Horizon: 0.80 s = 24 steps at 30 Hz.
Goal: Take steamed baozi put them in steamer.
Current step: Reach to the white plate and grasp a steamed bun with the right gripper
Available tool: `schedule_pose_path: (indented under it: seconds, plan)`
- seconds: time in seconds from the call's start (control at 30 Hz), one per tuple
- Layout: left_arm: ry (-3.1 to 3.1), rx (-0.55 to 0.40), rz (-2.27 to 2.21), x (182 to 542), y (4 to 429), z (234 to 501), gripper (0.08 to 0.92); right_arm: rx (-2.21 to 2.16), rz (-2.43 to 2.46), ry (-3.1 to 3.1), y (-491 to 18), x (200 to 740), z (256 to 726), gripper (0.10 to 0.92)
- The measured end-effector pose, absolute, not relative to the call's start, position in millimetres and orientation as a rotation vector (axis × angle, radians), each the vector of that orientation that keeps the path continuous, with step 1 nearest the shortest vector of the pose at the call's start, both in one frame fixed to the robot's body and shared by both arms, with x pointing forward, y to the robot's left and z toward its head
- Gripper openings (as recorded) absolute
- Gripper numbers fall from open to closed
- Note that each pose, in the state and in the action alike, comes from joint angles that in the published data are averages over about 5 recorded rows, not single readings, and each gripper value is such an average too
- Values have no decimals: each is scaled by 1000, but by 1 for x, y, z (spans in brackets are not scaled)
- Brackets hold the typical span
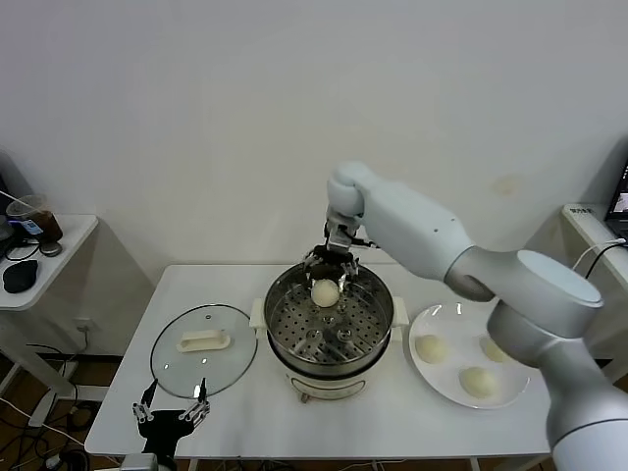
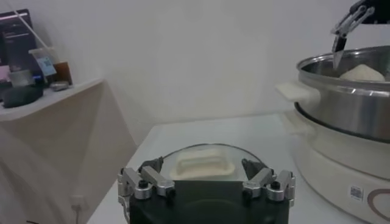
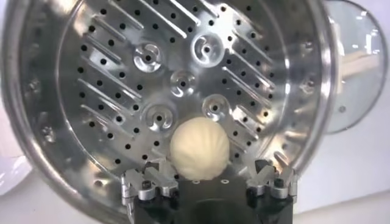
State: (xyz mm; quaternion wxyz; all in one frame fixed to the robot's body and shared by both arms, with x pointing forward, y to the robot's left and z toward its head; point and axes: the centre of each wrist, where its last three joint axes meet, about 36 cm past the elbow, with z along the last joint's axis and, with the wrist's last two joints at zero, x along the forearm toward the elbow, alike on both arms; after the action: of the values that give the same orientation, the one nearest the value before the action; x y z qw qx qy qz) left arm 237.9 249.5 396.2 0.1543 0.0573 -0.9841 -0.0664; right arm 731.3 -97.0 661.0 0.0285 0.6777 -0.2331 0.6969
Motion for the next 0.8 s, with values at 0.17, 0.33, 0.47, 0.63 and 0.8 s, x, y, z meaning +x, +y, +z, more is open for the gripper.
schedule_pose_path:
  seconds: [0.17,0.33,0.47,0.63,0.8]
  plan:
    - [-2816,177,-182,239,250,397,823,1953,1957,-1065,-144,727,696,823]
    - [-2811,177,-174,240,254,398,823,1758,1738,-1302,-194,717,716,823]
    - [-2815,165,-172,244,258,402,823,1600,1582,-1402,-232,702,719,823]
    - [-2814,151,-167,247,263,404,823,1442,1443,-1448,-280,677,706,823]
    - [-2806,149,-170,249,267,403,823,1331,1351,-1454,-318,650,676,823]
